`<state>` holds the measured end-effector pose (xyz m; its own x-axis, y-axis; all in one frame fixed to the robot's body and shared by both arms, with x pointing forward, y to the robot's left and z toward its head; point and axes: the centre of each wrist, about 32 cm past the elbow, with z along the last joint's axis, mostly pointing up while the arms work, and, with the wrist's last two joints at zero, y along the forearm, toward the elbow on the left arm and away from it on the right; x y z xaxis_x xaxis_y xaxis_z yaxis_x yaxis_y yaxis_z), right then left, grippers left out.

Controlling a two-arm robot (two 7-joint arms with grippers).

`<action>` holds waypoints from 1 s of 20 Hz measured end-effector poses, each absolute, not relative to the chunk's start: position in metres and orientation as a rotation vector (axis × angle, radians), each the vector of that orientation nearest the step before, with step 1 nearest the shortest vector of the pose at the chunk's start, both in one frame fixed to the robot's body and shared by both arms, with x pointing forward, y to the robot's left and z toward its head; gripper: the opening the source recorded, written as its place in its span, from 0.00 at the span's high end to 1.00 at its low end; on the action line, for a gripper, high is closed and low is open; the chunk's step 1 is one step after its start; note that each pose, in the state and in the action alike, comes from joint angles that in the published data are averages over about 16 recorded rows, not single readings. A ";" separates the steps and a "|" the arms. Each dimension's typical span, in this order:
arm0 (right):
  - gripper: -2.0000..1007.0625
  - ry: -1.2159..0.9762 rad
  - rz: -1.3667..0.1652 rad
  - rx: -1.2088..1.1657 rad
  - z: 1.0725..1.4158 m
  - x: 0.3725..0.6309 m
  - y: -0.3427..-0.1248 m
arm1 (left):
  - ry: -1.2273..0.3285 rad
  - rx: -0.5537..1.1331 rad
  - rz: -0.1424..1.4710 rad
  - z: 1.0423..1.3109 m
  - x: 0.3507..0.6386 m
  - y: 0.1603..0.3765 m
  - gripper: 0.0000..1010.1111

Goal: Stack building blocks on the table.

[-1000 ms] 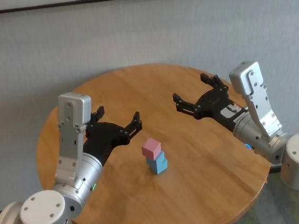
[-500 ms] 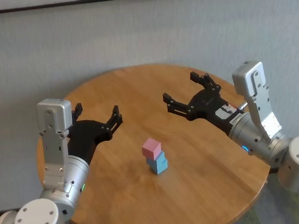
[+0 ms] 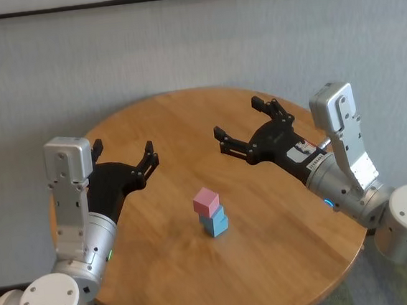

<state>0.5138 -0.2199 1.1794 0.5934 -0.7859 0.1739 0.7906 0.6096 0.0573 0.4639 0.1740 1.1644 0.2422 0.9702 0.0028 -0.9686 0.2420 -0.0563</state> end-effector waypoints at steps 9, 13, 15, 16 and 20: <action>0.00 -0.181 -0.941 -0.041 1.179 0.505 -0.222 | -0.051 -0.039 1.326 1.162 0.465 0.171 0.01; 0.00 -0.177 -0.967 -0.051 1.177 0.500 -0.223 | -0.056 -0.033 1.328 1.162 0.467 0.169 0.01; 0.00 -0.175 -0.982 -0.056 1.177 0.497 -0.224 | -0.060 -0.028 1.328 1.161 0.468 0.167 0.01; 0.00 -0.175 -0.989 -0.059 1.177 0.496 -0.224 | -0.061 -0.026 1.328 1.161 0.469 0.167 0.01; 0.00 -0.175 -1.014 -0.068 1.176 0.492 -0.225 | -0.066 -0.019 1.329 1.161 0.471 0.164 0.01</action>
